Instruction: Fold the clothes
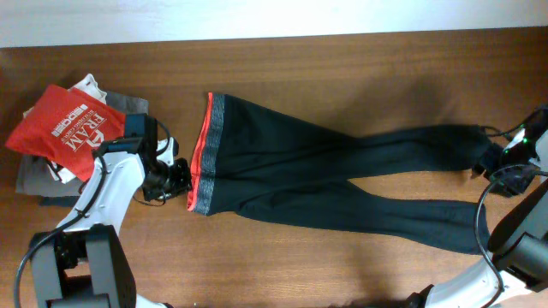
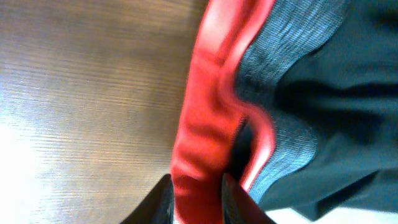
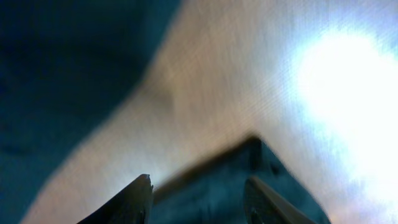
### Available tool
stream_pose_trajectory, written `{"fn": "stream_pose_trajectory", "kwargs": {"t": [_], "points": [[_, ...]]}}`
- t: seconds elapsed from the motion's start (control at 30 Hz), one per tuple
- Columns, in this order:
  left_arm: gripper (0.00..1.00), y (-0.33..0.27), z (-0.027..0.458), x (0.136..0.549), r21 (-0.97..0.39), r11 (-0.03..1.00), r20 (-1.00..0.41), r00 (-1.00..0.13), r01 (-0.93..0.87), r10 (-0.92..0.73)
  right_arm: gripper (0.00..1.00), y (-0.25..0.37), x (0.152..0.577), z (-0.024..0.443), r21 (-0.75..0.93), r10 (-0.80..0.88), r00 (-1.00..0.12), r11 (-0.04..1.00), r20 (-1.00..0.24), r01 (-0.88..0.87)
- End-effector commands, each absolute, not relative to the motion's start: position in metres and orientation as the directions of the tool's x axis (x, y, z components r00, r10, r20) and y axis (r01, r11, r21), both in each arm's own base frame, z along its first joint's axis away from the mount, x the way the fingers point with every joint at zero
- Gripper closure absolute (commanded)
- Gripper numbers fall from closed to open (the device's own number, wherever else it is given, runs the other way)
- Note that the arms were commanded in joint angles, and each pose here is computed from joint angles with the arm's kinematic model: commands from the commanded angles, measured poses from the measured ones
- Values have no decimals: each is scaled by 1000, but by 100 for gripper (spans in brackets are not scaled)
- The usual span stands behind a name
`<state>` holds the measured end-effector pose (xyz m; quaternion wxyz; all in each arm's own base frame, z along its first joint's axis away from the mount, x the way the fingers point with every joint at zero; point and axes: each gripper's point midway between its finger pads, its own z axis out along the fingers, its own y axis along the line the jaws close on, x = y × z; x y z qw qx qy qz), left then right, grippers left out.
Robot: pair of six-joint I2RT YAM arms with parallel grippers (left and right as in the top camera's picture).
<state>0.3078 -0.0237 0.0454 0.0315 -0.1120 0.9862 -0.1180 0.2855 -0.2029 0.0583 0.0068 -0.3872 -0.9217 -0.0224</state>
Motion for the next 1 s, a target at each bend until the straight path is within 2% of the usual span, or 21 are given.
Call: {"fn": "stream_pose_trajectory", "kwargs": {"t": [0.0,0.2,0.4,0.63,0.97], "points": [[68,-8,53,302,-152,961,-47,-970,-230,-240,48,-207,264,81,6,743,-669,669,24,743],[57,-8,52,285,-134,961,21,-971,-240,-240,48,-190,230,90,90,792,-607,601,68,794],[56,-31,57,280,-263,936,69,-972,-233,-223,48,-162,201,88,148,807,-590,581,23,800],[57,-55,66,287,-413,886,65,-977,-211,-202,44,-155,194,90,154,805,-593,587,-11,795],[56,-51,71,277,-408,868,118,-959,-282,-256,44,-154,194,89,153,796,-605,599,-13,786]]}}
